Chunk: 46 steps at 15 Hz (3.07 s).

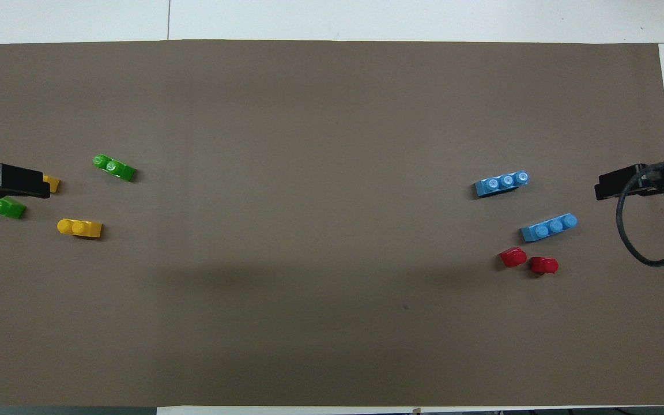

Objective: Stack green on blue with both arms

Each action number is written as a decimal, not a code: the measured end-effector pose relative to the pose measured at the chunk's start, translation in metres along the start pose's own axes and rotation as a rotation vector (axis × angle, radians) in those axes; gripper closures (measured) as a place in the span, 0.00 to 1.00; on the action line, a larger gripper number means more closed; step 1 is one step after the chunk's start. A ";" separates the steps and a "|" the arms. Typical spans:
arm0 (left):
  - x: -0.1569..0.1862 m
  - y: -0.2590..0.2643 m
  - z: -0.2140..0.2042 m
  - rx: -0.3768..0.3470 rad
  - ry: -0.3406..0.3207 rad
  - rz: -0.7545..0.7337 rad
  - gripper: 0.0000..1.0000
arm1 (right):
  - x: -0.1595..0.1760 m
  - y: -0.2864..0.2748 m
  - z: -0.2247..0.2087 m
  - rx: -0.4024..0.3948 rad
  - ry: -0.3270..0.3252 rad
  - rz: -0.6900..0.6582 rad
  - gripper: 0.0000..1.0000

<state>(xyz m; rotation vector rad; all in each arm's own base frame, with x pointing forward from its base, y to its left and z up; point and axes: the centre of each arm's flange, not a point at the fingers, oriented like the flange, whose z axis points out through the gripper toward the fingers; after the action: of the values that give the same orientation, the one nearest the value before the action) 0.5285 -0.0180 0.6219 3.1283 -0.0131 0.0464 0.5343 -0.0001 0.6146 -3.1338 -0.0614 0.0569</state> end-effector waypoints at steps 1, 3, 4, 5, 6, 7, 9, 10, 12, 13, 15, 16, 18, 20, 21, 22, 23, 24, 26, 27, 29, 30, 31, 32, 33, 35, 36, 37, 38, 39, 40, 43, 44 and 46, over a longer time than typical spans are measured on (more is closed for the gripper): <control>0.000 0.000 0.000 0.000 0.000 0.000 0.00 | 0.000 0.000 0.000 0.000 0.000 0.000 0.00; 0.000 0.000 0.000 0.000 0.000 0.000 0.00 | 0.000 0.000 0.000 0.000 0.000 0.000 0.00; 0.000 0.000 0.000 0.000 0.000 0.000 0.00 | 0.000 0.000 0.000 0.000 0.000 0.000 0.00; 0.000 0.000 0.000 0.000 0.000 0.000 0.00 | 0.000 0.000 0.000 0.000 0.000 0.005 0.00; 0.000 0.000 0.000 0.000 0.000 0.000 0.00 | 0.000 0.001 0.000 0.000 0.000 0.041 0.00; 0.000 0.000 0.000 0.000 0.000 0.001 0.00 | 0.000 0.001 0.000 0.001 -0.001 0.116 0.00; 0.000 0.001 0.000 0.000 0.000 0.001 0.00 | 0.001 -0.001 0.000 0.011 0.009 0.289 0.00; 0.000 0.001 0.000 0.000 0.000 0.002 0.00 | 0.003 -0.004 0.000 0.023 0.017 0.383 0.00; 0.000 0.001 0.000 0.000 0.002 0.001 0.00 | 0.008 -0.012 0.004 0.084 0.015 0.590 0.00; 0.000 0.000 -0.001 0.000 0.003 0.000 0.00 | 0.013 -0.015 0.009 0.125 -0.005 0.701 0.00; 0.001 -0.001 0.000 0.000 0.008 -0.003 0.00 | 0.024 -0.016 0.026 0.190 -0.067 0.871 0.00; 0.001 -0.003 0.000 0.000 0.013 -0.005 0.00 | 0.029 -0.013 0.036 0.216 -0.103 0.936 0.00; 0.003 -0.005 0.003 -0.001 0.020 -0.009 0.00 | 0.043 0.001 0.060 0.264 -0.180 1.048 0.00; 0.007 -0.010 0.010 -0.001 0.023 -0.026 0.00 | 0.057 0.016 0.088 0.273 -0.236 1.093 0.00; 0.011 -0.013 0.016 -0.001 0.025 -0.051 0.00 | 0.063 0.020 0.101 0.273 -0.261 1.104 0.00; 0.015 -0.018 0.023 -0.002 0.026 -0.080 0.00 | 0.069 0.021 0.114 0.277 -0.287 1.114 0.00; 0.021 -0.021 0.032 -0.003 0.028 -0.112 0.00 | 0.074 0.022 0.126 0.285 -0.308 1.124 0.00; 0.026 -0.025 0.041 -0.004 0.027 -0.148 0.00 | 0.079 0.025 0.135 0.292 -0.321 1.135 0.00; 0.039 -0.031 0.062 -0.006 0.029 -0.232 0.00 | 0.085 0.035 0.151 0.291 -0.338 1.156 0.00; 0.046 -0.033 0.073 -0.008 0.028 -0.276 0.00 | 0.087 0.042 0.159 0.291 -0.341 1.170 0.00; 0.060 -0.034 0.096 -0.012 0.034 -0.368 0.00 | 0.091 0.062 0.179 0.292 -0.353 1.210 0.00; 0.066 -0.035 0.107 -0.014 0.035 -0.411 0.00 | 0.093 0.073 0.191 0.302 -0.359 1.236 0.00; 0.072 -0.035 0.119 -0.015 0.033 -0.456 0.00 | 0.095 0.084 0.204 0.321 -0.369 1.263 0.00; 0.077 -0.036 0.130 -0.017 0.032 -0.507 0.00 | 0.097 0.092 0.215 0.333 -0.375 1.284 0.00; 0.082 -0.038 0.141 -0.018 0.031 -0.562 0.00 | 0.098 0.097 0.224 0.344 -0.378 1.299 0.00; 0.091 -0.042 0.162 -0.021 0.029 -0.680 0.00 | 0.102 0.097 0.234 0.384 -0.368 1.329 0.00; 0.095 -0.044 0.172 -0.024 0.031 -0.734 0.00 | 0.103 0.096 0.237 0.398 -0.359 1.343 0.00; 0.099 -0.047 0.182 -0.026 0.033 -0.784 0.00 | 0.104 0.095 0.241 0.405 -0.353 1.355 0.00; 0.102 -0.051 0.190 -0.027 0.034 -0.832 0.00 | 0.103 0.094 0.244 0.405 -0.351 1.360 0.00; 0.104 -0.055 0.198 -0.030 0.036 -0.880 0.00 | 0.103 0.092 0.247 0.404 -0.349 1.363 0.00; 0.107 -0.058 0.207 -0.031 0.035 -0.926 0.00 | 0.102 0.091 0.251 0.403 -0.346 1.366 0.00; 0.116 -0.059 0.235 -0.040 0.044 -1.022 0.00 | 0.098 0.085 0.269 0.392 -0.341 1.377 0.00; 0.118 -0.060 0.244 -0.041 0.043 -1.035 0.00 | 0.096 0.082 0.275 0.387 -0.346 1.378 0.00; 0.121 -0.060 0.259 -0.041 0.040 -1.059 0.00 | 0.092 0.079 0.284 0.378 -0.358 1.380 0.00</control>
<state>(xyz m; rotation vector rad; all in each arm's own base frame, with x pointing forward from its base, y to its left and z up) 0.6580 0.0381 0.3655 2.6594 1.5431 0.0877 0.6191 -0.0737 0.3271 -2.1390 1.7630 0.5197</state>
